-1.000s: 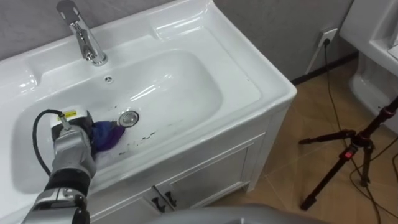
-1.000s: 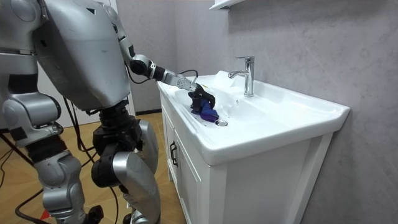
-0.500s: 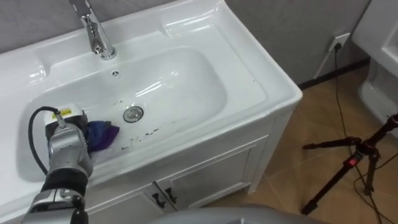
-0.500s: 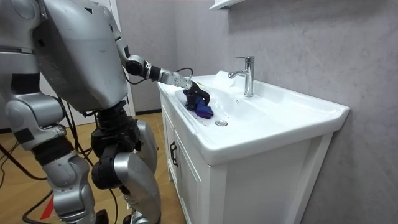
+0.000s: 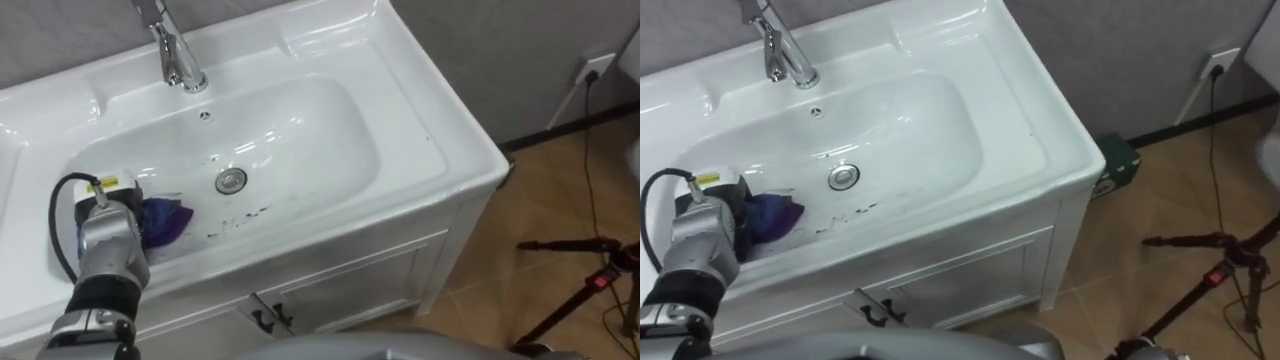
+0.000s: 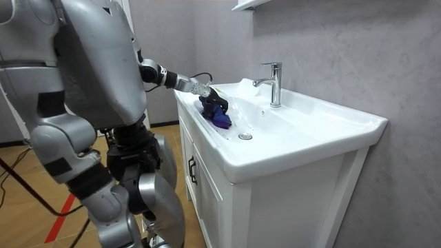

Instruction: Wipe basin

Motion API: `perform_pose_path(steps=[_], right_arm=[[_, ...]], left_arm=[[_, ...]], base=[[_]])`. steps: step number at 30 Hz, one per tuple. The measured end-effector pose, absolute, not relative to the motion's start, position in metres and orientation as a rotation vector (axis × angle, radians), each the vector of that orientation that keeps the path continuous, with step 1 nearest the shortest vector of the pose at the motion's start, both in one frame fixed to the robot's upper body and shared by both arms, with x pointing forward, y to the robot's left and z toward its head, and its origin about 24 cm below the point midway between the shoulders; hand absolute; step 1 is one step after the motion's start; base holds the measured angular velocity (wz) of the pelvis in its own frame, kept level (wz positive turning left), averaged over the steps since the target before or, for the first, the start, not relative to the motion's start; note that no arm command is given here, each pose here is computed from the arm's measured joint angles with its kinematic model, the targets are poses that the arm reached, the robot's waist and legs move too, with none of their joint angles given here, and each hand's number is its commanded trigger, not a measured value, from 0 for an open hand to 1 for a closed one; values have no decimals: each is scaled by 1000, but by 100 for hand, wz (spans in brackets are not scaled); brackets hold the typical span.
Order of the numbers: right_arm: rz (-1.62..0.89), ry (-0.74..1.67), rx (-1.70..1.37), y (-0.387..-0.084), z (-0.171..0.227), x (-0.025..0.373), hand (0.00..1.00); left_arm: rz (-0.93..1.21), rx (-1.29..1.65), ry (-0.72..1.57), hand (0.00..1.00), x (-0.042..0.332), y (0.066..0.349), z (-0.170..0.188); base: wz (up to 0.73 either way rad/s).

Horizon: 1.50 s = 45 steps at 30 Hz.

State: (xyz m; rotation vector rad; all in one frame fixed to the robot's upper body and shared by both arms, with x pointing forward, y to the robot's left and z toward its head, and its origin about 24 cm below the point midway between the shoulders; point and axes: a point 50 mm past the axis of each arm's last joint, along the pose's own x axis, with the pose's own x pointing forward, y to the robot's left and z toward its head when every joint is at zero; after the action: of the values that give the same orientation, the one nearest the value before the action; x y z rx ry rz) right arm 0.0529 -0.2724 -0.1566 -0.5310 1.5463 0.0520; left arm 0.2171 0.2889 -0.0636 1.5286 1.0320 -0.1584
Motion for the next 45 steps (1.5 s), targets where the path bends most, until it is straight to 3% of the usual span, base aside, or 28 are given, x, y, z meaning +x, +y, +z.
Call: perform_pose_path(steps=[11, 20, 32, 45], right_arm=[[24, 1486, -522, -280, -155, 55, 0], [55, 1464, -537, -287, -153, 45, 0], [131, 1431, -527, -280, -156, 50, 0], [169, 1467, -514, -279, -157, 39, 0]], left_arm=[[-218, 1486, 968, 100, 225, 269, -63], [-430, 1459, 685, 100, 250, 209, -47], [-597, 1429, 414, 100, 261, 154, -27], [-662, 1389, 350, 100, 263, 129, -24]], base=[[10], [6], [6], [-7]])
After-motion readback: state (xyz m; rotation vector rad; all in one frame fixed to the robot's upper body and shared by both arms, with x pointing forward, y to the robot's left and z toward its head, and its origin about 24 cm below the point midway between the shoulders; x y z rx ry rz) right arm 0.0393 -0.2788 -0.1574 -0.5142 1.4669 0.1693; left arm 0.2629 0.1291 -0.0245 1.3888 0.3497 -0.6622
